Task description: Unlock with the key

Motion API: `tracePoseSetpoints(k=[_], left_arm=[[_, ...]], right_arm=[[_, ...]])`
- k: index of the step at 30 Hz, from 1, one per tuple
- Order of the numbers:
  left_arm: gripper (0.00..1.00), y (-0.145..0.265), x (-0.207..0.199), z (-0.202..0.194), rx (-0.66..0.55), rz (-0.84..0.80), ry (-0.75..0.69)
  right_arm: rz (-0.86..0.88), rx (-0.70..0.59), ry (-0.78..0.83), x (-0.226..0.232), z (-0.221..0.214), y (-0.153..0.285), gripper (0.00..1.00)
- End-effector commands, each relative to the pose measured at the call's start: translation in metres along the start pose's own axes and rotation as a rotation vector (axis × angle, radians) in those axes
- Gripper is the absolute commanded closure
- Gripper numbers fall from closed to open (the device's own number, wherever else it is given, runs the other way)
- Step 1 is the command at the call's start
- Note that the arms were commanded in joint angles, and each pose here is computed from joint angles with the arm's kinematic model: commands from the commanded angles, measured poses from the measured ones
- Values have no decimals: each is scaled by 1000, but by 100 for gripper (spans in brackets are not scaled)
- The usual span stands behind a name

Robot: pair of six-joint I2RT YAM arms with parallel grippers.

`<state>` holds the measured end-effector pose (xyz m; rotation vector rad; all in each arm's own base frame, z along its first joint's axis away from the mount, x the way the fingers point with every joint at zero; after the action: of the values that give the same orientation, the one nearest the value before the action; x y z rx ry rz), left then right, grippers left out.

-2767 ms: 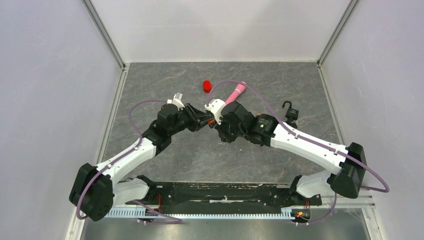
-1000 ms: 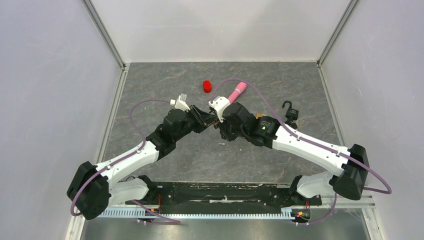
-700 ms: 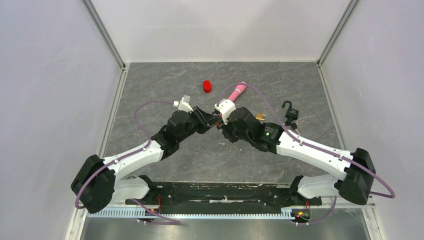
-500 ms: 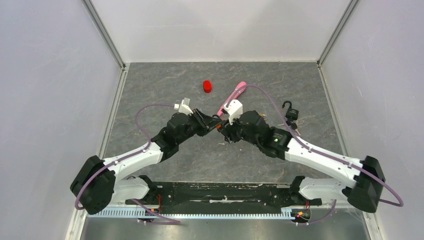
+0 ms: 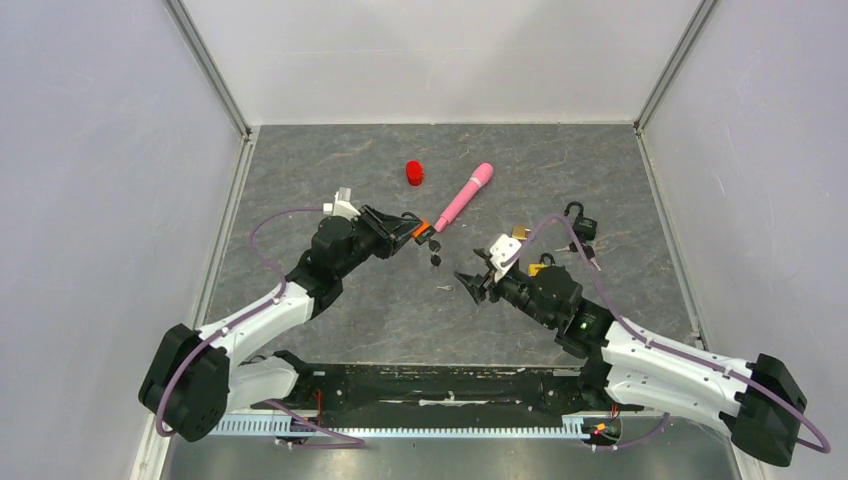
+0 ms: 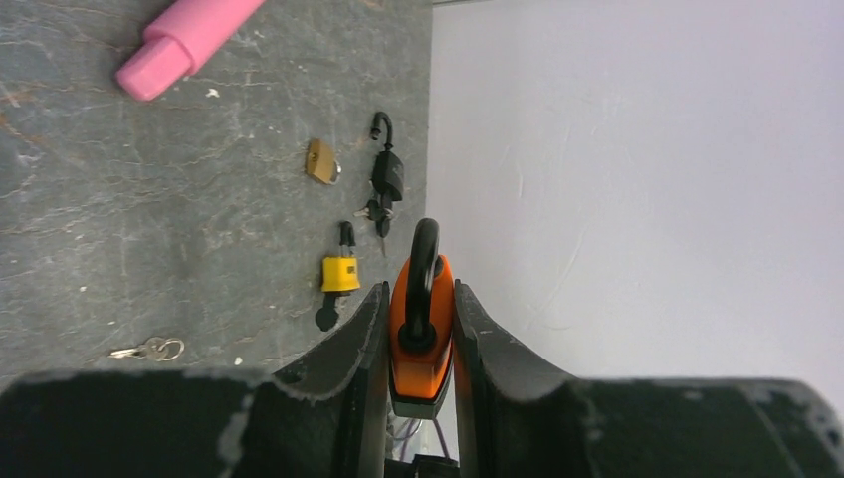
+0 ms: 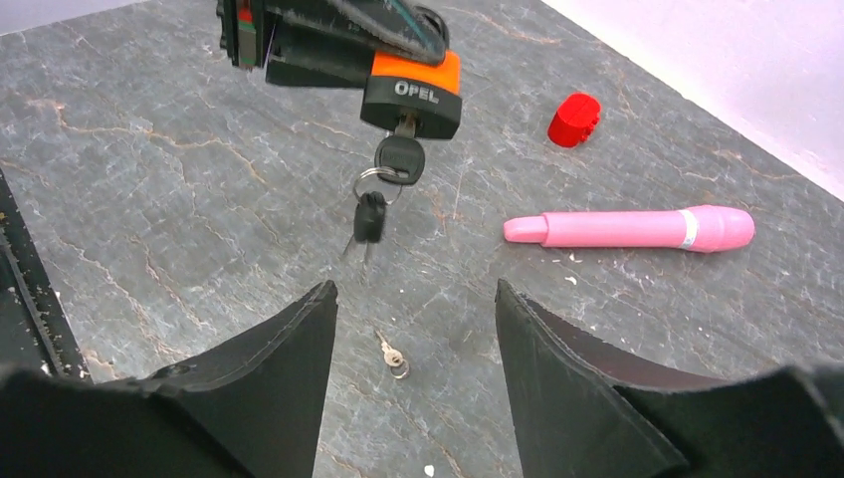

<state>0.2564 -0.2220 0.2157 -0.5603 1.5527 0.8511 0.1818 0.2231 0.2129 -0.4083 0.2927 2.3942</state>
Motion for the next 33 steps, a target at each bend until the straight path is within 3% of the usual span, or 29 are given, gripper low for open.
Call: tracePoseSetpoints(k=[1, 6, 12, 33], left_arm=[[98, 12, -51, -5, 39, -205, 44], [98, 17, -60, -11, 93, -268, 43], [98, 22, -64, -17, 134, -301, 31], [98, 24, -69, -22, 140, -319, -39]], right_arm=[[-82, -271, 5, -10, 33, 0, 39], [-84, -389, -125, -5, 41, -5, 38], [-114, -445, -198, -8, 48, -11, 40], [-149, -401, -141, -8, 41, -43, 46]])
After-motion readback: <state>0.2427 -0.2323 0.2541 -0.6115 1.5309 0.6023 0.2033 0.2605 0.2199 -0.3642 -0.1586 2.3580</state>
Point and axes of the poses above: each gripper's point midway between its finger pads, its own y axis back along the fingers, its own x axis along the line the jaws close on, z = x × y, the point moved 5 cm from there along y, back along the fingers, and after that the axes turned 14 degrees about y, right-handed, at the moved point
